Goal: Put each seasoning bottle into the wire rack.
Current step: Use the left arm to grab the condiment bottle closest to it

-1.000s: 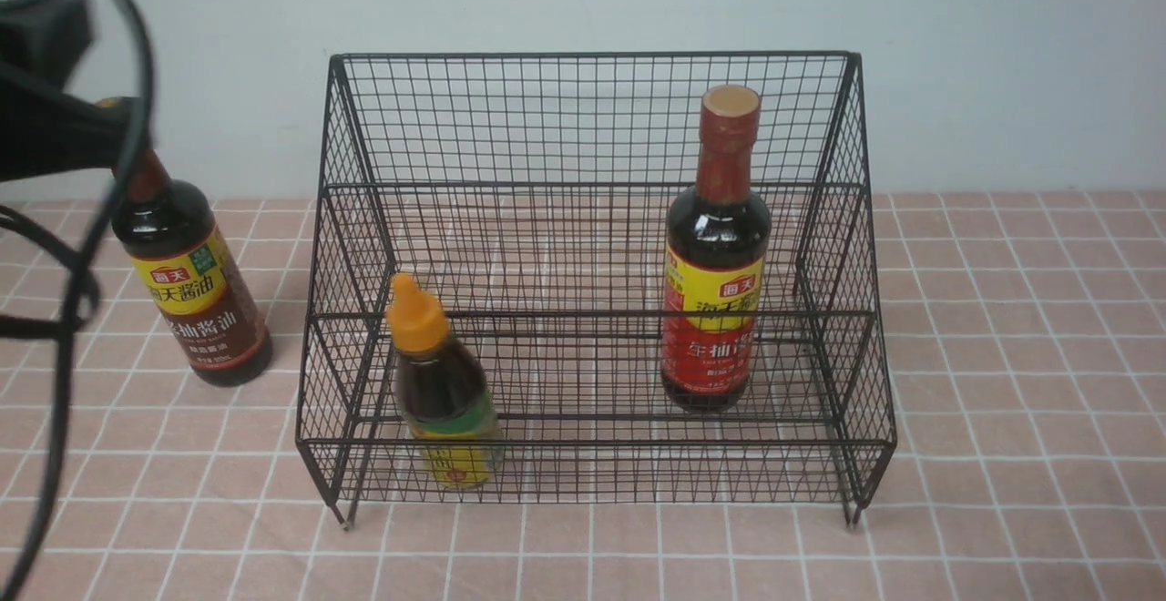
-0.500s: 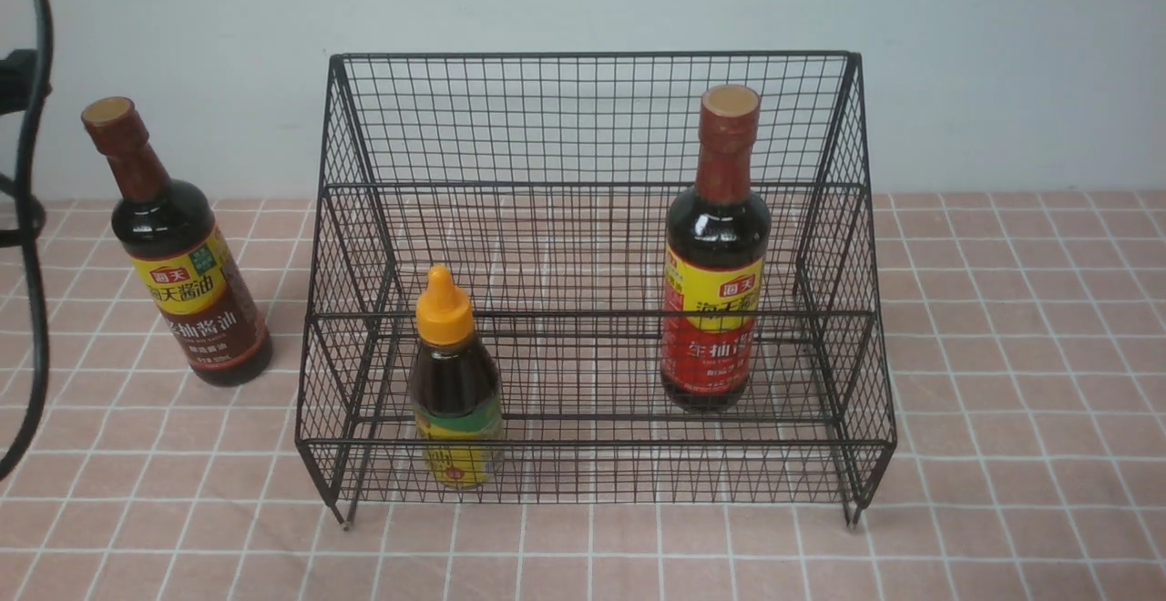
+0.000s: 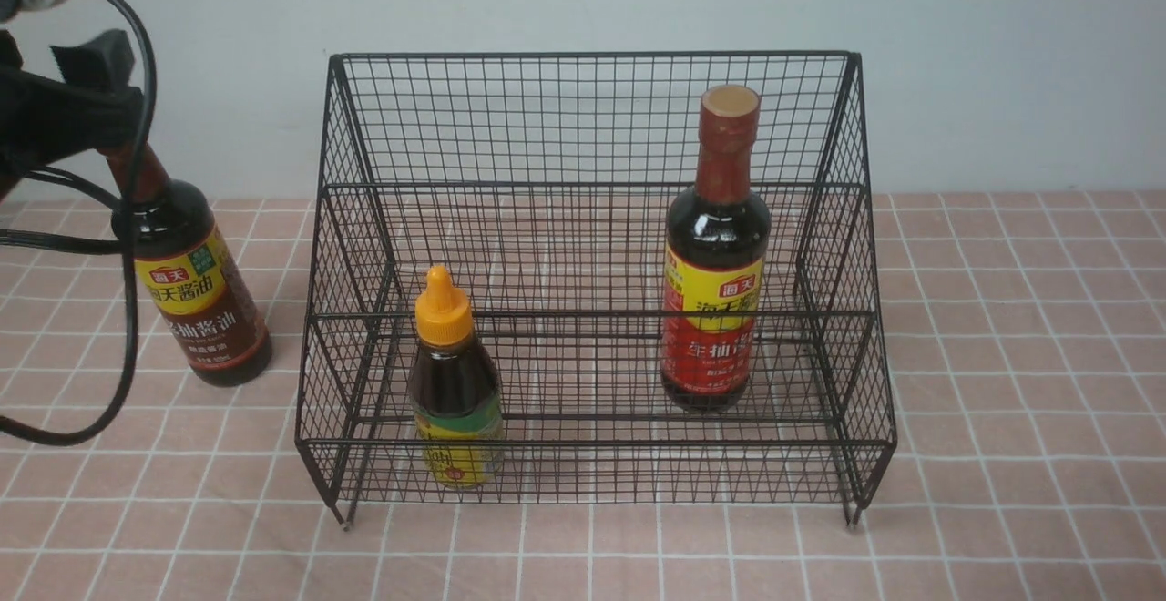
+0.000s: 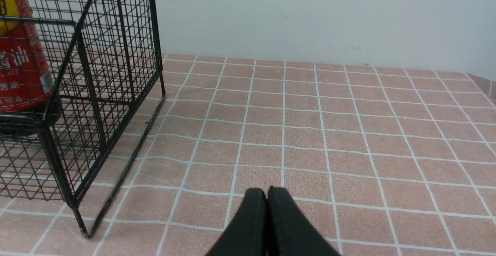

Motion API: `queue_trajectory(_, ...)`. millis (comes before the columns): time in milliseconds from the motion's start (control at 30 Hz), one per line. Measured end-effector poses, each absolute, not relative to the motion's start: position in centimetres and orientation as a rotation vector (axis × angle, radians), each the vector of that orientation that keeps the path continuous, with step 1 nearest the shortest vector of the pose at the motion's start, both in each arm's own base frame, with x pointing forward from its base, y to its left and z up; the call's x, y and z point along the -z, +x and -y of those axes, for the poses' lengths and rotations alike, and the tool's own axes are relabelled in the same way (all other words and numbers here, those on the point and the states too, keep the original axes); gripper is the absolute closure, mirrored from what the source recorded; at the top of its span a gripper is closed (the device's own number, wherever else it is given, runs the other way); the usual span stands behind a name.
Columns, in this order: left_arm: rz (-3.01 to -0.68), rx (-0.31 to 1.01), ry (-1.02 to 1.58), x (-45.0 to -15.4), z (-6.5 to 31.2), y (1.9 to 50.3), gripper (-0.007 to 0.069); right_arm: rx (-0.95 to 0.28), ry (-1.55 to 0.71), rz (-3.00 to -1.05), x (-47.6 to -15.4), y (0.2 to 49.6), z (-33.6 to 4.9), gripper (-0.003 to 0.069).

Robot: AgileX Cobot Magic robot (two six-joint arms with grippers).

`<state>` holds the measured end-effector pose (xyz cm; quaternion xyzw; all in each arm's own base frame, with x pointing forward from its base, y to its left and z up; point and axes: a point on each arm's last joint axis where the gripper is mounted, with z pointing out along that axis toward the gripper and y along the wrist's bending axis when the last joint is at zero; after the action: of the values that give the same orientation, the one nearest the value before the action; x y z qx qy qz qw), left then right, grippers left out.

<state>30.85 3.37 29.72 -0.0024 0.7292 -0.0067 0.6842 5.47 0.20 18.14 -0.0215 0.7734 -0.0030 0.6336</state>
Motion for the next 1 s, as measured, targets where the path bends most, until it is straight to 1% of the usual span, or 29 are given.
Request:
queue_trajectory(33,-1.652,0.020,-0.006,-29.0,-3.4,31.3,0.0036,0.007,-0.049,-1.769,-18.1,5.5,-0.2,0.0673)
queue_trajectory(100,-1.673,0.023,-0.009,-28.3,-3.5,31.6,0.0032,0.006,-0.049,-1.769,-18.1,5.5,-0.2,0.0673)
queue_trajectory(433,-1.756,0.041,-0.018,-25.1,-3.6,33.1,0.0034,0.006,-0.049,-1.769,-18.1,5.5,-0.2,0.0673)
queue_trajectory(500,-1.765,0.046,-0.019,-24.6,-3.7,33.4,0.0036,0.006,-0.049,-1.769,-18.1,5.5,-0.2,0.0673)
queue_trajectory(567,-1.762,0.050,-0.016,-24.3,-3.6,33.6,0.0056,0.006,-0.049,-1.769,-18.1,5.5,-0.2,0.0673)
queue_trajectory(633,-1.754,0.045,-0.006,-24.1,-3.7,33.7,0.0137,0.006,-0.049,-1.769,-18.1,5.5,-0.2,0.0673)
queue_trajectory(667,-1.752,0.044,-0.006,-24.1,-3.7,33.7,0.0147,0.006,-0.049,-1.769,-18.1,5.5,-0.2,0.0673)
queue_trajectory(700,-1.746,0.041,-0.003,-24.2,-3.7,33.7,0.0258,0.006,-0.049,-1.769,-18.1,5.5,-0.2,0.0673)
queue_trajectory(733,-1.743,0.040,-0.002,-24.2,-3.7,33.7,0.0303,0.006,-0.049,-1.769,-18.1,5.5,-0.2,0.0673)
queue_trajectory(767,-1.742,0.041,-0.004,-24.2,-3.7,33.7,0.0371,0.006,-0.049,-1.769,-18.1,5.5,-0.2,0.0673)
queue_trajectory(900,-1.741,0.042,-0.012,-24.5,-3.7,33.6,0.0366,0.006,-0.049,-1.769,-18.1,5.5,-0.2,0.0673)
queue_trajectory(1000,-1.761,0.004,0.012,-25.1,-3.7,33.1,0.0366,0.006,-0.049,-1.769,-18.1,5.5,-0.2,0.0673)
